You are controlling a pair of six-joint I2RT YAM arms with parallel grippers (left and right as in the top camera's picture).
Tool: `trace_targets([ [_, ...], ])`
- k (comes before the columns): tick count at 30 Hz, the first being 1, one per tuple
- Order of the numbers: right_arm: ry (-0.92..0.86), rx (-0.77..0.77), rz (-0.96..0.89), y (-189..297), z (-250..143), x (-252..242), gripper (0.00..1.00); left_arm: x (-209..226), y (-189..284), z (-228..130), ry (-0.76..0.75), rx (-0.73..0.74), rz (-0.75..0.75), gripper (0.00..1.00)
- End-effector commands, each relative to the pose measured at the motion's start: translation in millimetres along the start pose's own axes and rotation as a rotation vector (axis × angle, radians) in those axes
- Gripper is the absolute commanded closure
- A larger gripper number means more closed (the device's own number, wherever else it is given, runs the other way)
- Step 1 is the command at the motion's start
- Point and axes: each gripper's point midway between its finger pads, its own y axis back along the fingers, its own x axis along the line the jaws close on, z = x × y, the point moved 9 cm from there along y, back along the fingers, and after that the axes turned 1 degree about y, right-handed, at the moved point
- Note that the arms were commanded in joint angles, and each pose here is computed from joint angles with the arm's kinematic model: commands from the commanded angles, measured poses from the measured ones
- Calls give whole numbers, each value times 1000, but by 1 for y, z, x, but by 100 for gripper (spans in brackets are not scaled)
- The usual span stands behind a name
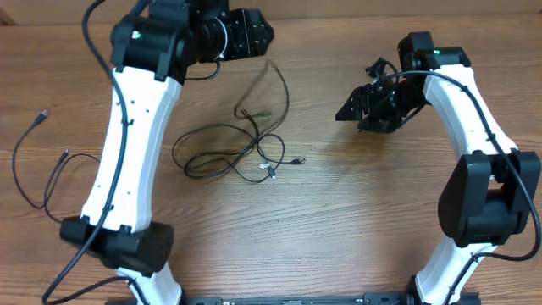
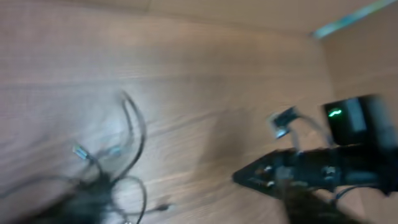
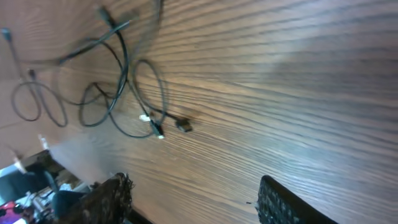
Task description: Untangle cables
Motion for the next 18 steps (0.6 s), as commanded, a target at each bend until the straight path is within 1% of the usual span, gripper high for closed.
trace_targets([
  [1, 15, -28, -63, 8, 1, 3, 36, 13, -15, -10, -68, 91, 64, 0],
  [5, 19, -21, -66, 7, 0, 3, 31, 30, -16, -34, -36, 246, 207, 0],
  [8, 21, -19, -69, 6, -1, 3, 27, 39, -17, -56, -20, 368, 326, 5],
  [10, 21, -19, -69, 6, -1, 3, 26, 40, -18, -67, 8, 419, 363, 5],
  [14, 29, -9, -71, 5, -2, 2, 23, 33, -26, -82, 112, 452, 409, 6],
  [16, 31, 0, -80, 5, -4, 1, 23, 26, -26, -85, 125, 428, 447, 8],
  [18, 25, 9, -105, 5, -6, -1, 23, 15, -22, -88, 105, 371, 495, 6],
])
